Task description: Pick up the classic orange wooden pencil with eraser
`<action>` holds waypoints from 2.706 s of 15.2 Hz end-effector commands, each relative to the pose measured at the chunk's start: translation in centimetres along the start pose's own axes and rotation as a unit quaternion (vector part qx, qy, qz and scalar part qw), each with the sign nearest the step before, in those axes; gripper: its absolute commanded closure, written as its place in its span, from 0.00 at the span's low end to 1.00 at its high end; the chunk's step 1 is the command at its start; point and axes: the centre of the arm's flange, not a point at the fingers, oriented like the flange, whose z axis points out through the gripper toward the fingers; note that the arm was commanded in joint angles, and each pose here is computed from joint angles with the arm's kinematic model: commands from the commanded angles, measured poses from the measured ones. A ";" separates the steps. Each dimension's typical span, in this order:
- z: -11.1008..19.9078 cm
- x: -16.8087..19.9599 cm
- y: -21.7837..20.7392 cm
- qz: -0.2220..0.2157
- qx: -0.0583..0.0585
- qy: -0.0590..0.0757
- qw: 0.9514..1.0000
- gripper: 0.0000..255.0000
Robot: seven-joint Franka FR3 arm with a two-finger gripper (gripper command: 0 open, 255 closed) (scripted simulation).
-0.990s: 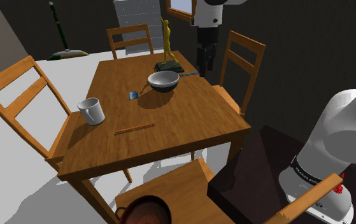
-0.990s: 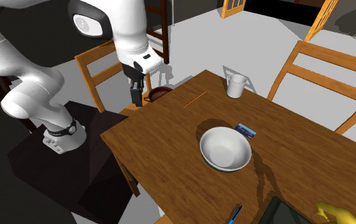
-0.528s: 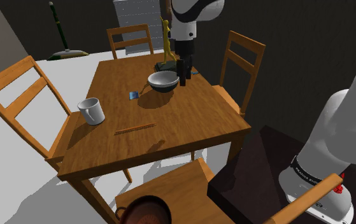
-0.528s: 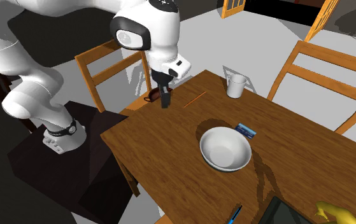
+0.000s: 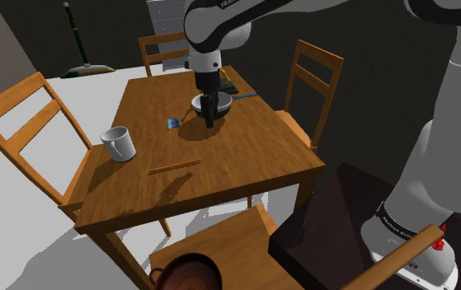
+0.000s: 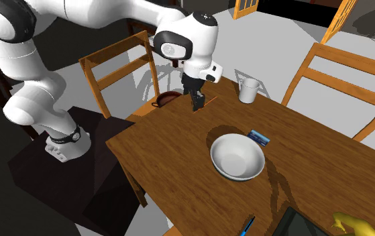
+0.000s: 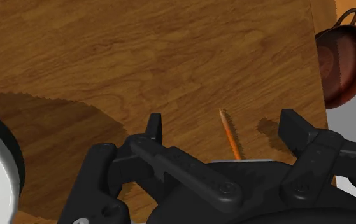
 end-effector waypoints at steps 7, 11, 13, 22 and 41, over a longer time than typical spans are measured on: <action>4.5 9.5 -2.9 -0.098 0.013 -0.007 0.995 0.00; 6.8 13.8 -5.1 -0.147 0.019 -0.011 0.989 0.00; 7.9 15.8 -6.3 -0.171 0.023 -0.013 0.985 0.00; 12.0 16.1 -5.8 -0.174 0.023 -0.013 0.984 0.00; 7.8 16.0 -6.5 -0.174 0.023 -0.013 0.984 1.00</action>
